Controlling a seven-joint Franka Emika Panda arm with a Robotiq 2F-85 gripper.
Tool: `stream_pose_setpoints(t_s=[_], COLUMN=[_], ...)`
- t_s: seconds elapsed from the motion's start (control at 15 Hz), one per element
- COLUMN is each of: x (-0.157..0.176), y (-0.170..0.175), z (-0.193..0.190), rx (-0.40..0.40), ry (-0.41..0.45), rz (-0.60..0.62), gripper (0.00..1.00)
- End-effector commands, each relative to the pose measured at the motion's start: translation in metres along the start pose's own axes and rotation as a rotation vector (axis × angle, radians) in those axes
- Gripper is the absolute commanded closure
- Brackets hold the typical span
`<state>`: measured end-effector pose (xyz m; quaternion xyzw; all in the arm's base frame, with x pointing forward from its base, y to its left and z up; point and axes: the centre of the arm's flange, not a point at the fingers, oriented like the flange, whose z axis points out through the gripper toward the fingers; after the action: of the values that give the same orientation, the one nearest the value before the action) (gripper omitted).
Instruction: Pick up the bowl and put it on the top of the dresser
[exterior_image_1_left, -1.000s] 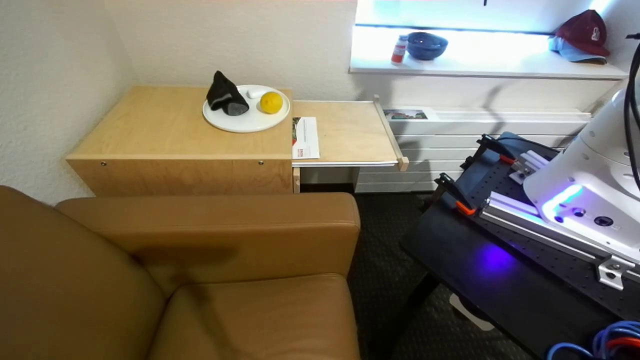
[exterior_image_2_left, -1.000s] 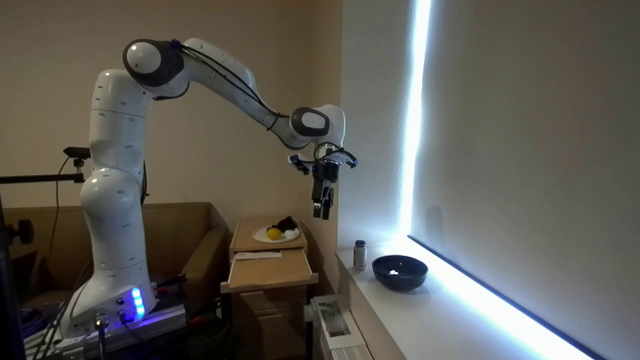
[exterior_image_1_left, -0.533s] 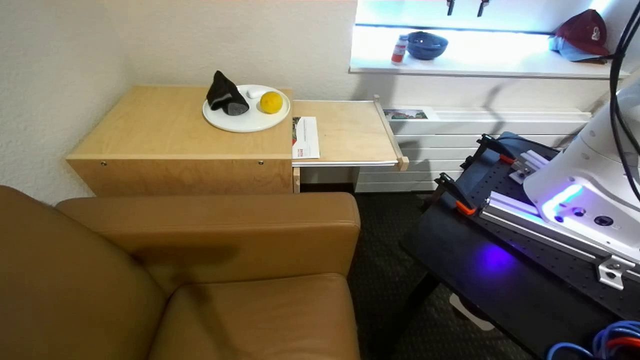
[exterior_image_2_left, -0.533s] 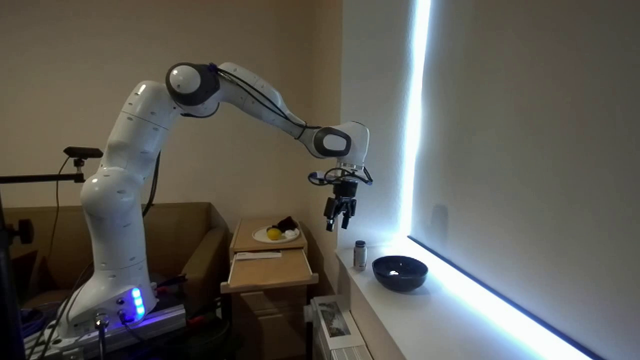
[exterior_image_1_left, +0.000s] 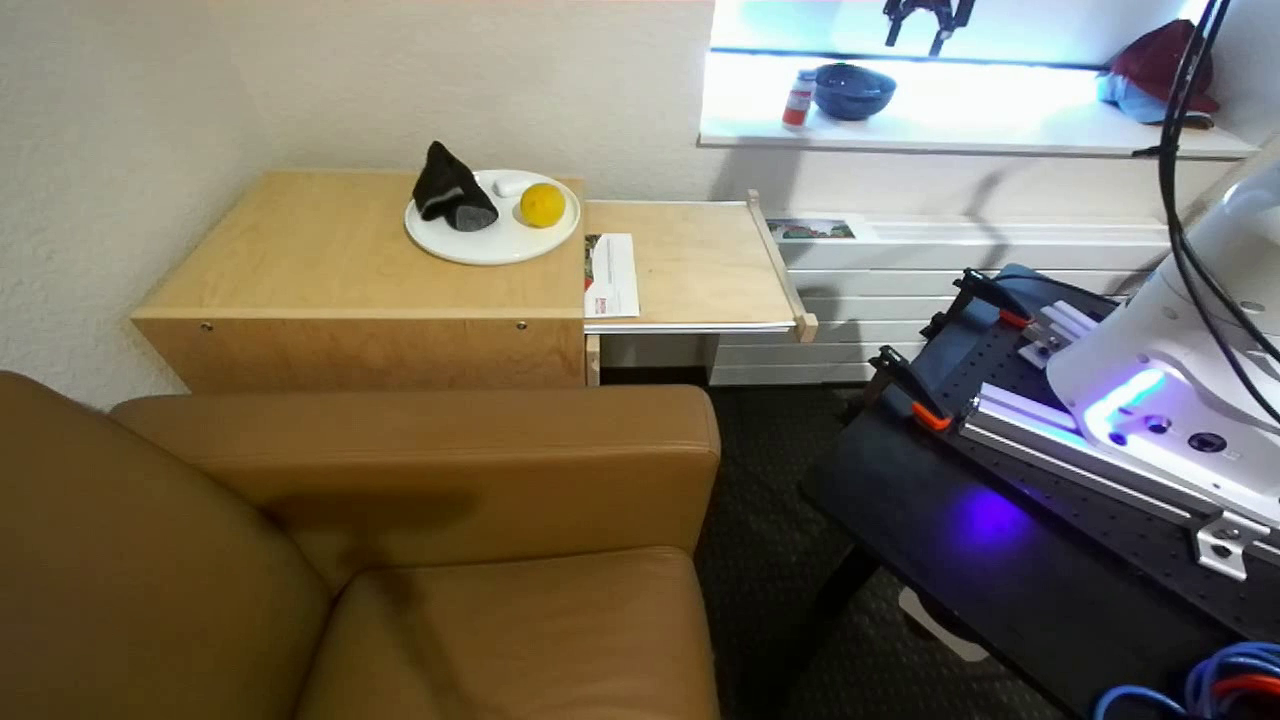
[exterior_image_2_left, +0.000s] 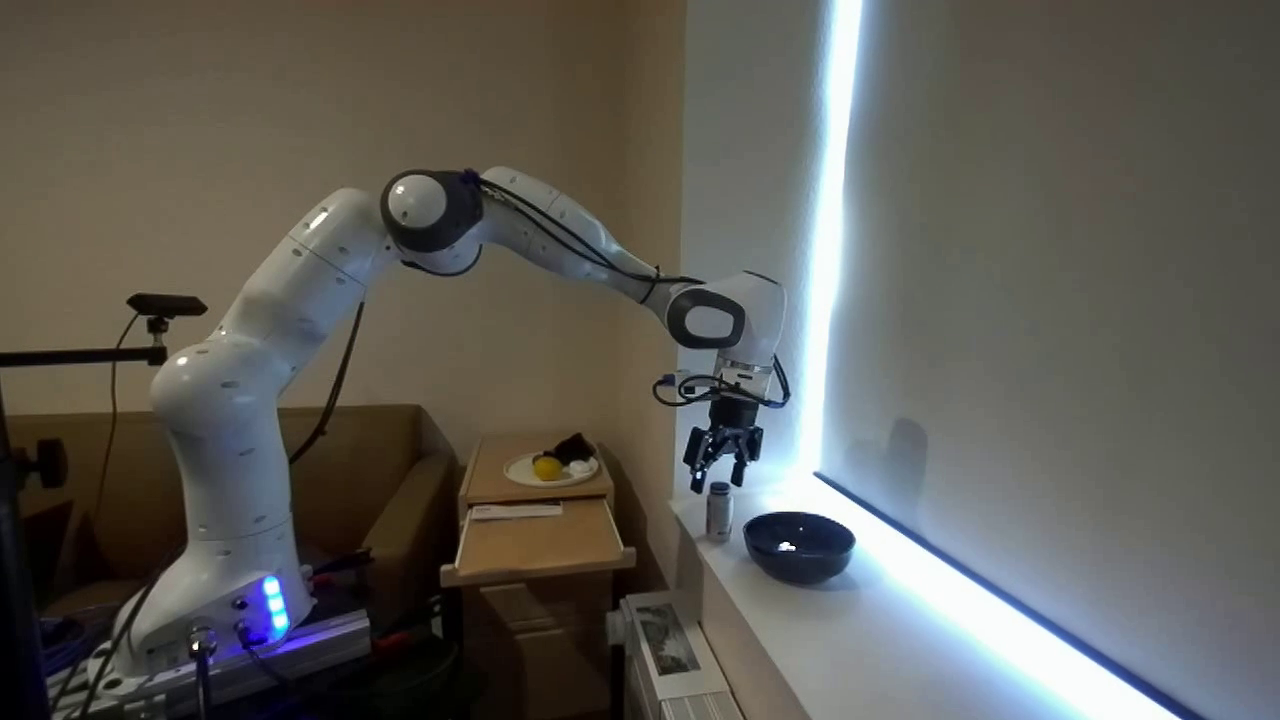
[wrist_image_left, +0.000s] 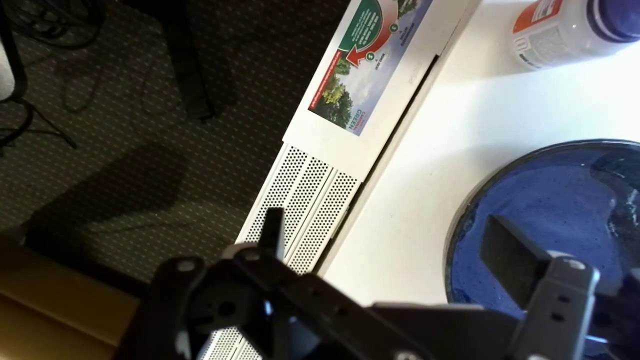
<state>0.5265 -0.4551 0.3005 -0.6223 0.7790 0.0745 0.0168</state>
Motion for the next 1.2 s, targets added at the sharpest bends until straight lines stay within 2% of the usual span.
stream_pose_setpoints(t_s=[0.0,0.27,0.47,0.6,0.8,0.87,1.13], x=[-0.002,0.012,0.022,0.028,0.030,0.026,0.027], y=[-0.001,-0.033,-0.049,-0.056,-0.052,-0.045,-0.046], z=[-0.002,0.031,0.054,0.069,0.068,0.079,0.079], rx=[0.002,0.171,0.241,0.246,0.159,0.193,0.190], ry=[0.001,0.028,0.084,0.126,0.131,0.129,0.130], rz=[-0.003,0.159,0.241,0.285,0.342,0.313,0.318], gripper=[0.00,0.00,0.00,0.00,0.00,0.00,0.00])
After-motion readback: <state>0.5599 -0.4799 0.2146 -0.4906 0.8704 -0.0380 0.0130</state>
